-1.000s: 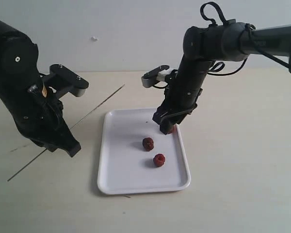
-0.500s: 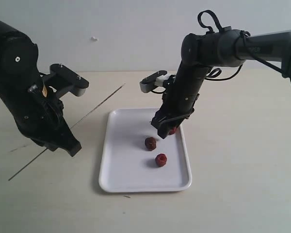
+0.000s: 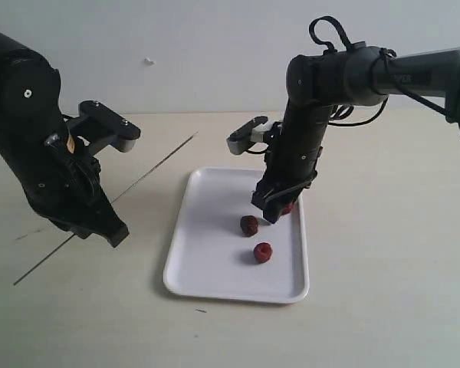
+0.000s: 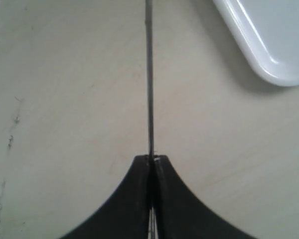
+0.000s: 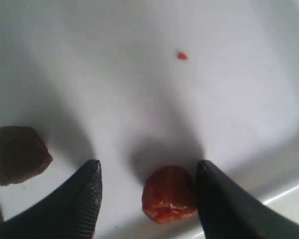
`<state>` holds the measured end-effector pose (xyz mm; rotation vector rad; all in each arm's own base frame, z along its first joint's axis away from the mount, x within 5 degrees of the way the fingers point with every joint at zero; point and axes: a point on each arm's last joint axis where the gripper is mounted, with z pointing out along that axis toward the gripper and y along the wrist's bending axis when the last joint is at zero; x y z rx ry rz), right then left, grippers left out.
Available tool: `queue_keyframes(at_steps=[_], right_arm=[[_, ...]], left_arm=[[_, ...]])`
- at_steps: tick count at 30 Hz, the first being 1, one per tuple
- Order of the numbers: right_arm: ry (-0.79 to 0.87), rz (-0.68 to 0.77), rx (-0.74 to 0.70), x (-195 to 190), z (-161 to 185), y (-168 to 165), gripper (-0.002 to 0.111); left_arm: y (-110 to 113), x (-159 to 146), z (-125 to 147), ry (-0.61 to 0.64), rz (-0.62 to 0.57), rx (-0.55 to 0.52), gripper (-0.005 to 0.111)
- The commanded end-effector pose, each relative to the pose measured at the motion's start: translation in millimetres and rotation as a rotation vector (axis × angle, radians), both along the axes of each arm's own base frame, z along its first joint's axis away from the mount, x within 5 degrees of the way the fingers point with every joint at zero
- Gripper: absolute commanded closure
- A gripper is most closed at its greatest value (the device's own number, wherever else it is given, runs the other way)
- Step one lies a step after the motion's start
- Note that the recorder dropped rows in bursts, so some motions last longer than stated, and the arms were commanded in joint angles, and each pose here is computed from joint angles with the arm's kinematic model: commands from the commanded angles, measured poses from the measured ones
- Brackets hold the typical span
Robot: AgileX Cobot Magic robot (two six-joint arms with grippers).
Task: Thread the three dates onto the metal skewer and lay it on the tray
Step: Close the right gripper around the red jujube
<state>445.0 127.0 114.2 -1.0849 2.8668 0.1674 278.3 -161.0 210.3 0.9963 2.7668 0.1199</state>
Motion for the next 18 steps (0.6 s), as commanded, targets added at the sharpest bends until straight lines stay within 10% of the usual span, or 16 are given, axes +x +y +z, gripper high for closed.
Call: queue_keyframes(at_steps=[1, 18], right_arm=[[-0.006, 0.067, -0.013, 0.3, 0.8, -0.9, 0.053], [-0.01, 0.357, -0.05, -2.2, 1.3, -4.0, 0.053]], left_arm=[[-0.2, 1.9, 5.4, -0.027, 0.002, -0.012, 0.107], [-0.3, 2.3, 5.5, -0.032, -0.001, -0.013, 0.107]])
